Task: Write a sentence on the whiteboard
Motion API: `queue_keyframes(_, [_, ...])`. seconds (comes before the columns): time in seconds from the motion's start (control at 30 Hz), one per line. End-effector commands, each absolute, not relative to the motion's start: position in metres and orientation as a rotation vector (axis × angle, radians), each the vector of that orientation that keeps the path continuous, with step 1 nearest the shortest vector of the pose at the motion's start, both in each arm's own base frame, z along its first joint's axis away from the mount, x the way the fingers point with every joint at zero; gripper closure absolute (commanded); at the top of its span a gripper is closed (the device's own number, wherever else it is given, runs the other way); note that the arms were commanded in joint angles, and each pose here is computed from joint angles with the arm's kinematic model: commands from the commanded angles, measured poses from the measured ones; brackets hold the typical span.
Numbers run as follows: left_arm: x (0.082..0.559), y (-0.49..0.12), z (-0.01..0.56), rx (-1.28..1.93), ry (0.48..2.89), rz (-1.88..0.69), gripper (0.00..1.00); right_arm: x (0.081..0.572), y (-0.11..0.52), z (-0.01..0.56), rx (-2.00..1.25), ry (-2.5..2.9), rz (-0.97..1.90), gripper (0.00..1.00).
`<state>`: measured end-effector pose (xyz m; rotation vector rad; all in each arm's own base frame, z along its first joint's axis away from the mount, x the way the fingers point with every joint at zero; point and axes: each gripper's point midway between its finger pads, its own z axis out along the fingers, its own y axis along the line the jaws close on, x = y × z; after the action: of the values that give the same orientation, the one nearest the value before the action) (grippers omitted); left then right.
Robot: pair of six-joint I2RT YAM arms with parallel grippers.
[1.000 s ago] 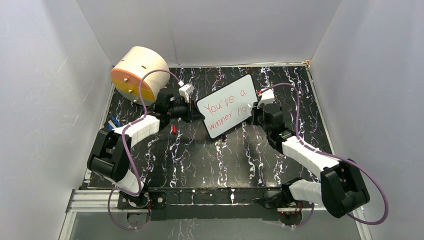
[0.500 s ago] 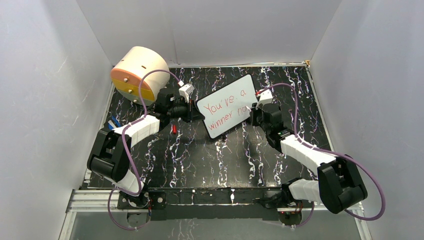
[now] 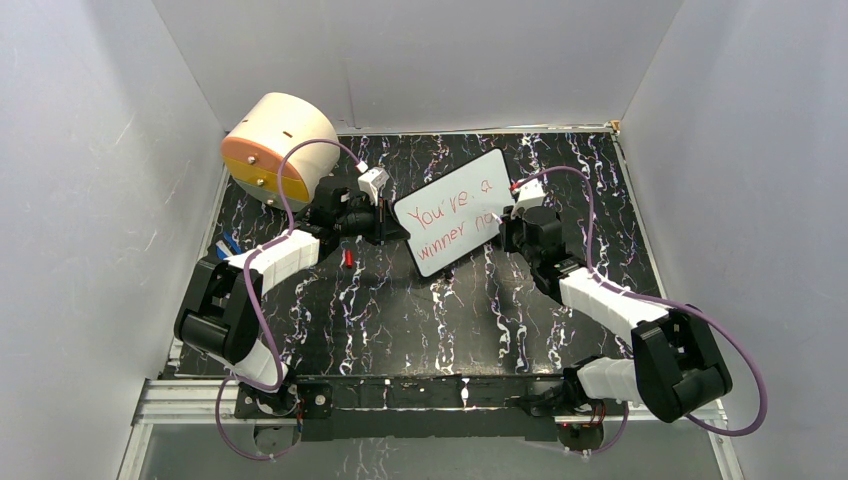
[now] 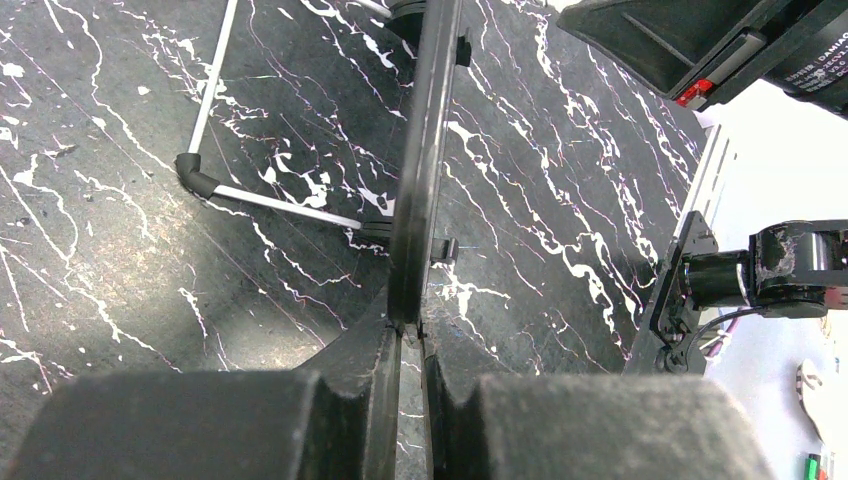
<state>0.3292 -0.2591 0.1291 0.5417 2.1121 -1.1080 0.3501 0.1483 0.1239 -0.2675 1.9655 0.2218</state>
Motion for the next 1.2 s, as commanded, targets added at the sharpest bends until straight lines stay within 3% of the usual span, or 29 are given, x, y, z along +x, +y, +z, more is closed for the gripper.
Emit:
queue_keyframes(0.0, [0.332,-0.258,0.138,0.565,2.096,-1.068,1.00,0.367,0.155,0.155,-0.254,1.865,0.242,1.00])
queue_keyframes(0.5, [0.332,-0.257,0.136,0.558,2.103,-1.063,1.00,0.363,0.151,0.177,-0.237,1.817,0.252,1.00])
queue_keyframes(1.17, [0.332,-0.257,0.138,0.562,2.097,-1.061,1.00,0.368,0.152,0.156,-0.247,1.873,0.230,1.00])
